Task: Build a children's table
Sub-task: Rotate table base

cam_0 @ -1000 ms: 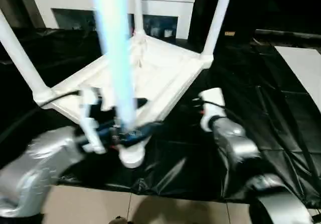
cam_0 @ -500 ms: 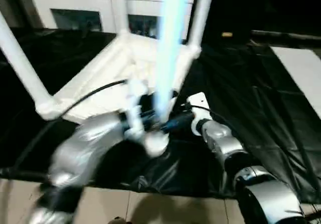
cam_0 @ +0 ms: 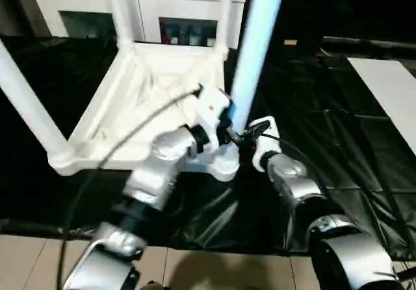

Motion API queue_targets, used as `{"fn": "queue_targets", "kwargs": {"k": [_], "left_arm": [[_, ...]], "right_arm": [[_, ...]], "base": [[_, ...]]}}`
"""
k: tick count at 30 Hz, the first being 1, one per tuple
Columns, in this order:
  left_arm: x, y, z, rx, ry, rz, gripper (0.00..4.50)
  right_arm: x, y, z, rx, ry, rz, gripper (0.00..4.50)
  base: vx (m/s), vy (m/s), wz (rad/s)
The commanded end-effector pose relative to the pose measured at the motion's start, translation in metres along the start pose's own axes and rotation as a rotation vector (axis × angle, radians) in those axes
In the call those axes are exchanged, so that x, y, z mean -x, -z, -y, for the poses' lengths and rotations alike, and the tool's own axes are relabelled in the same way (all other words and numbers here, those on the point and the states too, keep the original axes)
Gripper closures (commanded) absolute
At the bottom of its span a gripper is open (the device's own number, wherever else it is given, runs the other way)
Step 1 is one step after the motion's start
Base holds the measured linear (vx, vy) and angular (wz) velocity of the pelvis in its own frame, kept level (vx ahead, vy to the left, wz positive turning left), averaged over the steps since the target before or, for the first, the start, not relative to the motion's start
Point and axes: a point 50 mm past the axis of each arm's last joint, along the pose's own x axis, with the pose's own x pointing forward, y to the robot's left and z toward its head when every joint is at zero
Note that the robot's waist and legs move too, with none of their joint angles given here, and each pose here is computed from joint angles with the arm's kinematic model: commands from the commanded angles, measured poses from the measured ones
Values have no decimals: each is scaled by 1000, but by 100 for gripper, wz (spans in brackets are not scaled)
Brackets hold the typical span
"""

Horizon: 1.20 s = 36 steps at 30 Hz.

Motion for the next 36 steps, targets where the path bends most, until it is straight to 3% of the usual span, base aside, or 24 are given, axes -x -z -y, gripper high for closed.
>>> {"fn": "queue_targets", "kwargs": {"k": [1, 6, 11, 12, 14, 15, 19, 20, 21, 22, 24, 26, 29, 32, 36], "left_arm": [[-6, -9, 3, -51, 14, 24, 0], [12, -11, 10, 20, 135, 87, 0], [28, -1, 9, 16, 106, 80, 0], [40, 5, 8, 10, 107, 49, 0], [46, 7, 7, 6, 119, 27, 0], [63, 23, 3, -40, 190, -128, 0], [75, 36, -3, -94, 237, -279, 0], [76, 42, -12, -146, 251, -373, 0], [76, 42, -12, -146, 251, -373, 0], [69, 43, -23, -232, 255, -439, 0], [66, 44, -28, -239, 241, -473, 0], [60, 45, -36, -246, 236, -531, 37], [58, 49, -43, -251, 257, -594, 40], [62, 53, -50, -217, 313, -665, 79], [65, 52, -53, -182, 343, -679, 98]], "right_arm": [[0, -6, -1, 9, 1, 53, 8], [18, -24, 34, -23, 87, 194, 8], [36, -32, 51, 22, 103, 264, 8], [48, -35, 57, 49, 92, 278, 8], [52, -35, 59, 62, 80, 275, 8], [67, -29, 62, 135, 14, 230, 8], [79, -23, 63, 199, -51, 179, 8], [91, -18, 62, 260, -140, 127, 8], [91, -18, 62, 260, -140, 127, 8], [103, -16, 58, 314, -244, 78, 8], [106, -17, 56, 328, -279, 69, 8], [111, -20, 51, 339, -335, 57, 0], [114, -23, 44, 354, -386, 47, 0], [118, -24, 37, 358, -439, 26, 0], [121, -24, 36, 355, -455, 14, 0]], "base": [[0, 0, 0], [0, 0, 0], [0, 0, 0], [0, 0, 0], [0, 0, 0], [0, 0, 0], [0, 0, 0], [0, 0, 0], [0, 0, 0], [0, 0, 0], [0, 0, 0], [0, 0, 0], [0, 0, 0], [0, 0, 0], [0, 0, 0]]}}
